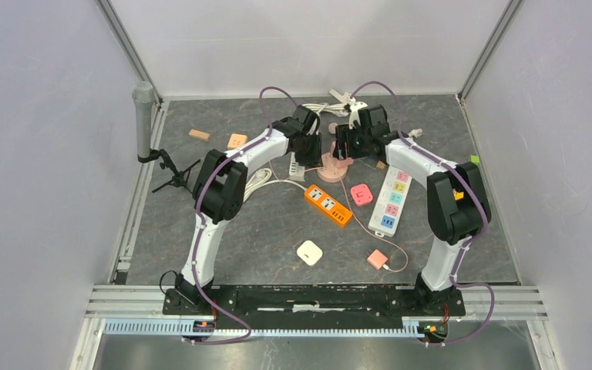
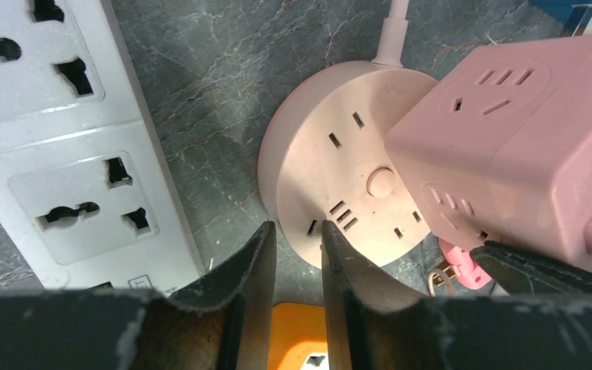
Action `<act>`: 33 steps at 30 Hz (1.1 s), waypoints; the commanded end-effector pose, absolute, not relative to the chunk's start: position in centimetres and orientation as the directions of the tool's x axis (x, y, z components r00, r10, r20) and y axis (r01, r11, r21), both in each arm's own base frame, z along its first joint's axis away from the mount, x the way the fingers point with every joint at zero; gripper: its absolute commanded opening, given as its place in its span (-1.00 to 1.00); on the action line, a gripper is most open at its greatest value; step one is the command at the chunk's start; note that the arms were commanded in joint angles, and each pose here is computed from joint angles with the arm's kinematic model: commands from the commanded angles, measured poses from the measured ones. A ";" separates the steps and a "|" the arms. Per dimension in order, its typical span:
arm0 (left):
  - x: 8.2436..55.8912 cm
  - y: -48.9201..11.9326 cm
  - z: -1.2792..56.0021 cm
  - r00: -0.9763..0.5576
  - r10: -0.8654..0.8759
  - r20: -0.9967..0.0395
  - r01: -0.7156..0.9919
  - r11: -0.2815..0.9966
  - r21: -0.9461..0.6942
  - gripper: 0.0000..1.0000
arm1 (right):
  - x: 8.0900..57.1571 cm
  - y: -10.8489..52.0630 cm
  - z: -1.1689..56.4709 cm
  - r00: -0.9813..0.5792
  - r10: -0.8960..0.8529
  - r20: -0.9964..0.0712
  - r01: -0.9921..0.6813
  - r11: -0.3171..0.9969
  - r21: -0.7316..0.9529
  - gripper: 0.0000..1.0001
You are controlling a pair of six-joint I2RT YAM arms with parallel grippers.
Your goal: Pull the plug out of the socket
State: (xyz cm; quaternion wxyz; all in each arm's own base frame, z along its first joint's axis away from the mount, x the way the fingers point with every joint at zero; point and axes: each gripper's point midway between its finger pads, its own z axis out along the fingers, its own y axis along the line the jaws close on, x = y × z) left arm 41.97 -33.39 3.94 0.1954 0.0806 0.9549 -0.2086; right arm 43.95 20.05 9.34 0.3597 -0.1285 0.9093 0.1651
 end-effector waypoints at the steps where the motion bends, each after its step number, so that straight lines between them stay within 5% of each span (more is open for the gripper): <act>1: 37.7 -28.3 -4.1 -0.959 0.190 -0.210 0.223 0.964 -0.147 -0.33 | 44.4 24.8 15.6 -0.570 -0.104 -0.815 -0.485 0.843 0.232 -1.00; 9: 37.9 -28.4 -3.9 -0.959 0.185 -0.216 0.220 0.963 -0.154 -0.33 | 44.5 24.2 16.2 -0.543 -0.168 -0.823 -0.464 0.877 0.127 -1.00; 22: 41.6 -30.9 2.4 -0.926 0.138 -0.351 0.237 0.937 -0.257 -0.31 | 46.2 17.2 26.4 -0.400 0.171 -0.900 -0.288 0.909 0.301 -1.00; 33: 47.8 -29.6 17.3 -0.752 0.027 -0.658 0.258 0.932 -0.256 0.55 | 42.1 17.2 30.0 -0.320 0.137 -0.938 -0.471 0.835 0.283 -1.00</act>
